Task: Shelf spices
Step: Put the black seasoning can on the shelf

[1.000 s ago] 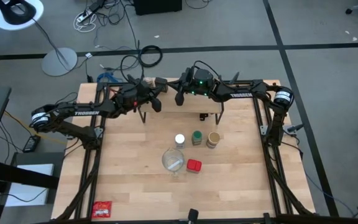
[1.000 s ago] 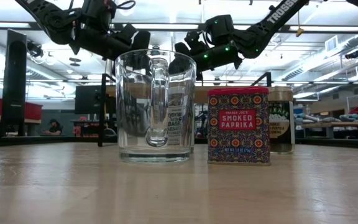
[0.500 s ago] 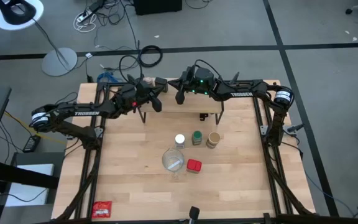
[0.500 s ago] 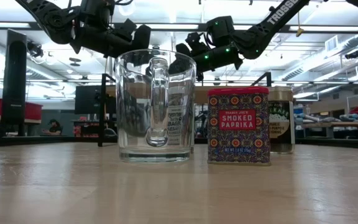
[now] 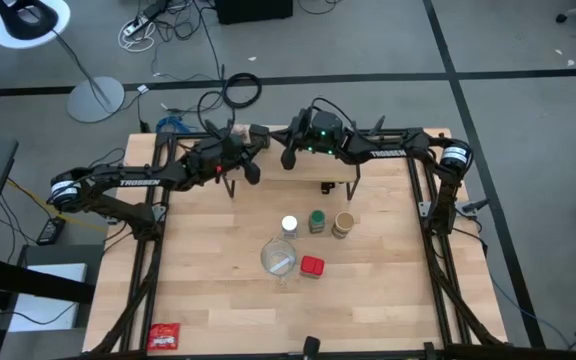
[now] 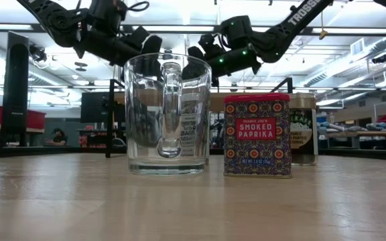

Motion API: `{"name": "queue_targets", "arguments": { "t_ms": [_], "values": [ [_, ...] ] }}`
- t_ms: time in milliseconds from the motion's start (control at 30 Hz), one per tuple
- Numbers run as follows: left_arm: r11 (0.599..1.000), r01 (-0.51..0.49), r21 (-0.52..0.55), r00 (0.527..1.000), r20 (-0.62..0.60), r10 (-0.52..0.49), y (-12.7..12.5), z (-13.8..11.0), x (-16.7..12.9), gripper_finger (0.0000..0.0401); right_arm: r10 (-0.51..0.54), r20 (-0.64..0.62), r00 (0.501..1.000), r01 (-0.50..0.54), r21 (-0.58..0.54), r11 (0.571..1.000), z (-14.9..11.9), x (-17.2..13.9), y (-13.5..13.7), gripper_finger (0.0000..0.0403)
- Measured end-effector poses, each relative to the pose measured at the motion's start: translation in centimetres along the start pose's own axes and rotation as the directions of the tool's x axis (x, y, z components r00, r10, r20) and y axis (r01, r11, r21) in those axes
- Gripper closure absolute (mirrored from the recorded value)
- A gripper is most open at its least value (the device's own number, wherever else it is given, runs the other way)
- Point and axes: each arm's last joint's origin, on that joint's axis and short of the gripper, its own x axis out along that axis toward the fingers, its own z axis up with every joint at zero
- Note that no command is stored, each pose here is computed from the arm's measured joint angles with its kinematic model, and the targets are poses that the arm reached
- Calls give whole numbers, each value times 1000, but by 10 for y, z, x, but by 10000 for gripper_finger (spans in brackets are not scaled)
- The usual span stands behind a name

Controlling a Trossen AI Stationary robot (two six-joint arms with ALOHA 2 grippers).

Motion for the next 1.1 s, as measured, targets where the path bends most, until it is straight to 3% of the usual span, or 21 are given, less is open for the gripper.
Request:
{"name": "queue_targets", "arguments": {
  "t_ms": [367, 667, 1100],
  "values": [
    [993, -94, 73, 995, -17, 95, 3, -2, 0, 400, -4, -1, 1000, 4, 2, 1000, 0, 1, 13, 403],
    [993, -98, 70, 995, -9, 99, 3, -2, 0, 400, 38, -1, 999, -38, -8, 999, 1, 2, 29, 403],
    [995, -95, 41, 993, 79, 92, 2, 7, 0, 400, 25, 3, 1000, -25, -10, 1000, 1, 2, 22, 403]
  ]
}}
